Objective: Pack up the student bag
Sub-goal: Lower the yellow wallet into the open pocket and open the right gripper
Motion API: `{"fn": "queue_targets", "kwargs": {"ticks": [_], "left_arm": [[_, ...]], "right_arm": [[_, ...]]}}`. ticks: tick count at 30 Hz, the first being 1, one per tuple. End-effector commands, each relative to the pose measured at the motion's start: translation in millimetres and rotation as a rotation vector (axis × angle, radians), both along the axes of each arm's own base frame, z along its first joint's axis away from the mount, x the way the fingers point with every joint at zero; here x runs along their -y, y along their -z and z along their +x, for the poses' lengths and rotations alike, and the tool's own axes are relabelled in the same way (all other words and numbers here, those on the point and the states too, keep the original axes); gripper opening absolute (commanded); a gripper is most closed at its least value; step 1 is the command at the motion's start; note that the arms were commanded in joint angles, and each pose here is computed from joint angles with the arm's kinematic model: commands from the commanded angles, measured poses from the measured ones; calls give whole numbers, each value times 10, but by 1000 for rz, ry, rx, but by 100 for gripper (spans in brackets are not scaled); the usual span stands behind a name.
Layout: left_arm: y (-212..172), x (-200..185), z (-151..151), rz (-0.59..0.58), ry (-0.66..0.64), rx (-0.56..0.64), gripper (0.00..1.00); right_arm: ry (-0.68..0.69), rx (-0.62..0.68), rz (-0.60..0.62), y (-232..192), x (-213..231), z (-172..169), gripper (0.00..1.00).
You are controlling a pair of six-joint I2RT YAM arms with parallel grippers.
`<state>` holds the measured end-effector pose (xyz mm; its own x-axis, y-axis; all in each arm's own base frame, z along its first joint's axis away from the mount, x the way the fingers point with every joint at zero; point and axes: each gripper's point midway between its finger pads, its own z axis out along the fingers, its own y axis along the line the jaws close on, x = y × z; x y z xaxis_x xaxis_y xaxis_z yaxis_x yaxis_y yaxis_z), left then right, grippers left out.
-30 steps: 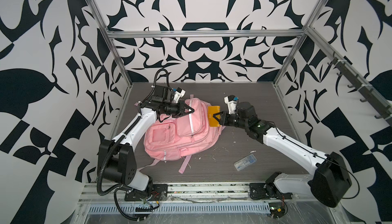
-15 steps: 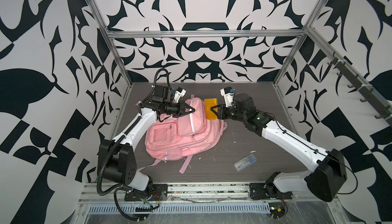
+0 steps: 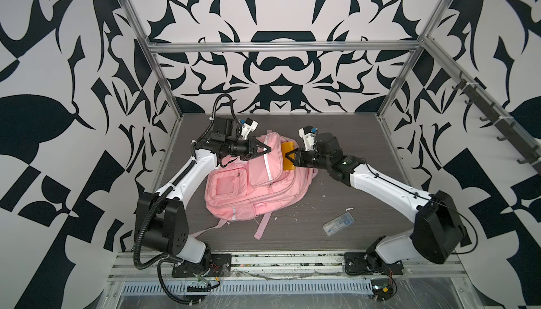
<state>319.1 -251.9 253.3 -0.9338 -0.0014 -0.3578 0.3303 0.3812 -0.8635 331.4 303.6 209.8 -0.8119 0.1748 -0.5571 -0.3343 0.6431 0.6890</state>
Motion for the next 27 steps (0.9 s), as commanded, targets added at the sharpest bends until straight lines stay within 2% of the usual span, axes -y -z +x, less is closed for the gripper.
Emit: {"fn": "queue_targets", "kwargs": {"ticks": [1,9,16,17,20,27], "left_arm": [[-353,92,-54,-98,81,130,0],[-386,210,-81,-102,104,139,0],[-546,364,-90,-137,125,165,0],[-566,386,-99,-139,133,170,0],[-585,413,-109,-141,136,171,0],[-552,383,-142,-129,118,162,0]], "right_arm": [[-21,32,134,-283,-175,-3,0],[-33,-57,175,-96,-377,57,1],[-46,-111,157,69,-536,91,17],[-53,-112,168,62,-566,98,20],[-56,-93,242,-32,-631,145,48],[-57,-80,251,-86,-624,114,77]]}}
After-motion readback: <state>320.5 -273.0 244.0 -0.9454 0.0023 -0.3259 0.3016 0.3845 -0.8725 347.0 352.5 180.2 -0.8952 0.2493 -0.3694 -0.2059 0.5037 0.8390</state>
